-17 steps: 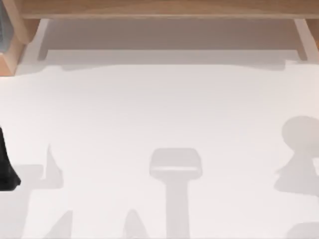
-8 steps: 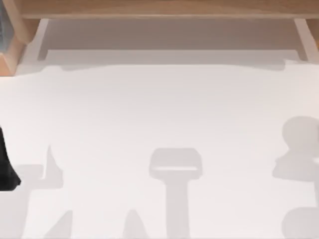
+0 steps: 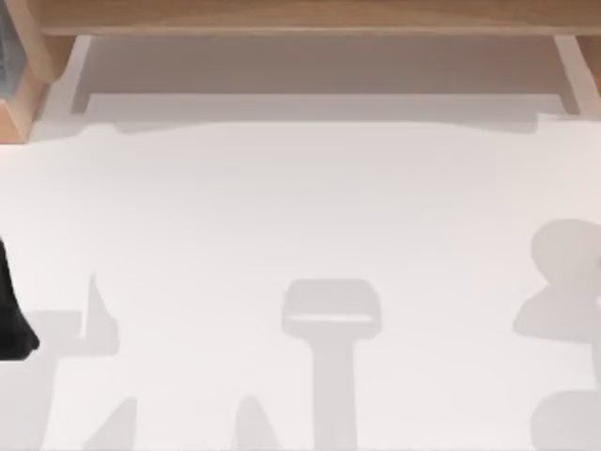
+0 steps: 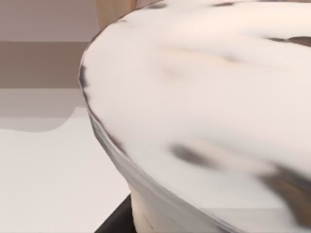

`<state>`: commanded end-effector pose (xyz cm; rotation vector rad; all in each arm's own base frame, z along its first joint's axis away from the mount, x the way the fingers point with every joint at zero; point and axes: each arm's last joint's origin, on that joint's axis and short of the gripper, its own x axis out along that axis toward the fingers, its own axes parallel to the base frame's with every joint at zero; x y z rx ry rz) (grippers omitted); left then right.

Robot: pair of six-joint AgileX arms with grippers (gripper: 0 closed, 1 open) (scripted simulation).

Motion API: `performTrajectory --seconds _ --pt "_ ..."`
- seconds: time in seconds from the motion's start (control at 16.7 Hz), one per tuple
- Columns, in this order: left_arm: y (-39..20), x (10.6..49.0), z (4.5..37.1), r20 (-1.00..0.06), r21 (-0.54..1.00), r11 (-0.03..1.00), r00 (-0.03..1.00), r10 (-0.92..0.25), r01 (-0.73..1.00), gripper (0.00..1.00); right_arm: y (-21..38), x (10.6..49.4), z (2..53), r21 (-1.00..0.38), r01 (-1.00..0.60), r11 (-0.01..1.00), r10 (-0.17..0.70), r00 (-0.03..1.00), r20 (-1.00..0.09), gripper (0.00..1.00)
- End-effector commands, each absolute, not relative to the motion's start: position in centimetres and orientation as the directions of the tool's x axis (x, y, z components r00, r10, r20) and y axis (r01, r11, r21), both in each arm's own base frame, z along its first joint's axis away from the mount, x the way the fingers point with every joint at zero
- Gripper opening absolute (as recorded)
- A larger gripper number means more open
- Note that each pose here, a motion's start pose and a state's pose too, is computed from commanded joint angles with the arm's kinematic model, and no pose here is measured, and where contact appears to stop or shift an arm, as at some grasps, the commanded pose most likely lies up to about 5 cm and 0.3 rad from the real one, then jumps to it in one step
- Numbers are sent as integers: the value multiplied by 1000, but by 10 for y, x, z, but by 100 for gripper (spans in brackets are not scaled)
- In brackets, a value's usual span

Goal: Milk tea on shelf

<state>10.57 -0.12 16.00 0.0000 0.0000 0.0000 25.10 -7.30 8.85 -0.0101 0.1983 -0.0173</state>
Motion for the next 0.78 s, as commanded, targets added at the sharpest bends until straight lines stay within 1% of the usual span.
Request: performTrajectory --seconds 0.18,0.24,0.78 --pt "-1 106 160 0 0 1000 1000 0 0 100 -73 251 89 -12 16 1000 -18 980 -197 2" --pt "-1 106 160 0 0 1000 1000 0 0 100 -73 251 89 -12 16 1000 -18 980 -197 0" --pt "-1 106 160 0 0 1000 1000 0 0 100 -73 251 89 -10 17 1000 -19 980 -198 0"
